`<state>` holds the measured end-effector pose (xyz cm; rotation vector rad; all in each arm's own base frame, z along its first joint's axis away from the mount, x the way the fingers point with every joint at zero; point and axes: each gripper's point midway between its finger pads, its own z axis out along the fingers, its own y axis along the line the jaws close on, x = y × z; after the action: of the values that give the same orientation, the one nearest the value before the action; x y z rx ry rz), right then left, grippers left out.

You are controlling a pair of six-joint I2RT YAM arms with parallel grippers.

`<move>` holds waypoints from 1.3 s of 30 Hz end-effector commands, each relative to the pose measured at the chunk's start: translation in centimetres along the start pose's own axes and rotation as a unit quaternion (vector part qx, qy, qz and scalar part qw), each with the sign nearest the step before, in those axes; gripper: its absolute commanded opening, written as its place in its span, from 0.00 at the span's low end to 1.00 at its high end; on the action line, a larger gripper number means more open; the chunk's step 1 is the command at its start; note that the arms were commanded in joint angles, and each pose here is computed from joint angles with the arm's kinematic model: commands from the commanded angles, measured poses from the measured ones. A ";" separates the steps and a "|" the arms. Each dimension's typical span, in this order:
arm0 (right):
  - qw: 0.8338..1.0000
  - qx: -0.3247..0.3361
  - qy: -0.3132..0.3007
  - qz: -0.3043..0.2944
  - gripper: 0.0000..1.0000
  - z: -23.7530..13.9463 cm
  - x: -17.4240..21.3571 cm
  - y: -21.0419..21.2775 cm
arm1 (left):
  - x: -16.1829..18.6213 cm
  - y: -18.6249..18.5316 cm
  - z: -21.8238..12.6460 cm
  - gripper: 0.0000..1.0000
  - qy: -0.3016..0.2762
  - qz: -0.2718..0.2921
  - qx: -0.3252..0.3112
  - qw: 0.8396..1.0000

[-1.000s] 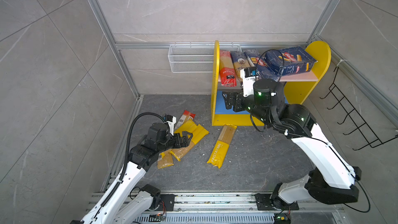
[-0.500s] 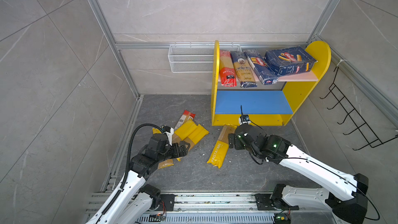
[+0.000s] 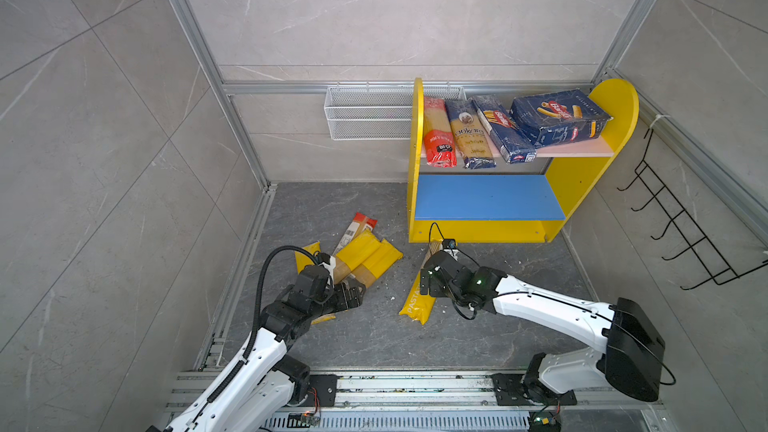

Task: Place and organize the pasta boxes and bags onto the shelf
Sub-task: 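Open the right gripper and withdraw it down from the shelf, then grasp the yellow Pastatime bag on the floor with the right gripper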

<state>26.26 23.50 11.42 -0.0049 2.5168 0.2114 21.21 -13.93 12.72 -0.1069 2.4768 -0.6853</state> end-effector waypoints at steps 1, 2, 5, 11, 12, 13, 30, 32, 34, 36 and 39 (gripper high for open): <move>1.000 0.001 0.020 0.023 1.00 1.6 1.4 0.3 | -0.9 -0.3 0.7 1.00 -0.018 -0.001 0.003 1.000; 0.999 0.005 0.025 0.022 1.00 2.0 1.7 0.3 | -0.9 -0.3 0.9 1.00 -0.016 -0.001 0.001 1.000; 0.999 0.010 0.044 0.022 0.99 3.0 2.7 0.4 | -1.0 -0.4 1.4 1.00 -0.012 0.004 -0.002 1.000; 0.996 0.019 0.082 0.016 1.00 5.0 4.6 0.8 | -0.3 -0.4 1.8 1.00 -0.008 0.012 -0.018 1.000; 0.996 0.017 0.087 0.016 1.00 5.4 4.9 1.0 | -0.1 -0.3 1.8 1.00 -0.007 0.012 -0.019 1.000; 0.996 0.014 0.090 0.018 1.00 5.6 5.0 1.1 | 0.1 -0.4 1.7 1.00 -0.007 0.013 -0.019 1.000; 0.991 0.038 0.127 0.010 0.99 7.4 7.2 0.4 | 1.5 0.2 1.7 1.00 -0.011 0.011 -0.020 1.000; 0.990 0.059 0.131 0.013 0.99 7.2 7.6 -1.1 | 1.5 -0.1 1.7 1.00 -0.009 0.013 -0.016 1.000; 0.989 0.077 0.129 0.017 0.99 6.7 7.8 -2.6 | 1.6 -0.1 1.7 1.00 -0.009 0.016 -0.014 1.000; 0.988 0.087 0.123 0.018 0.99 6.0 7.8 -3.7 | 1.6 -0.2 1.7 1.00 -0.009 0.018 -0.012 1.000; 0.989 0.100 0.112 0.017 0.99 4.9 7.5 -4.9 | 1.7 -0.3 1.6 1.00 -0.010 0.020 -0.009 1.000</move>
<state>24.09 23.42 2.28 0.0596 2.7501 0.1378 20.36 -14.98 10.28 -0.0755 2.4937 -0.6217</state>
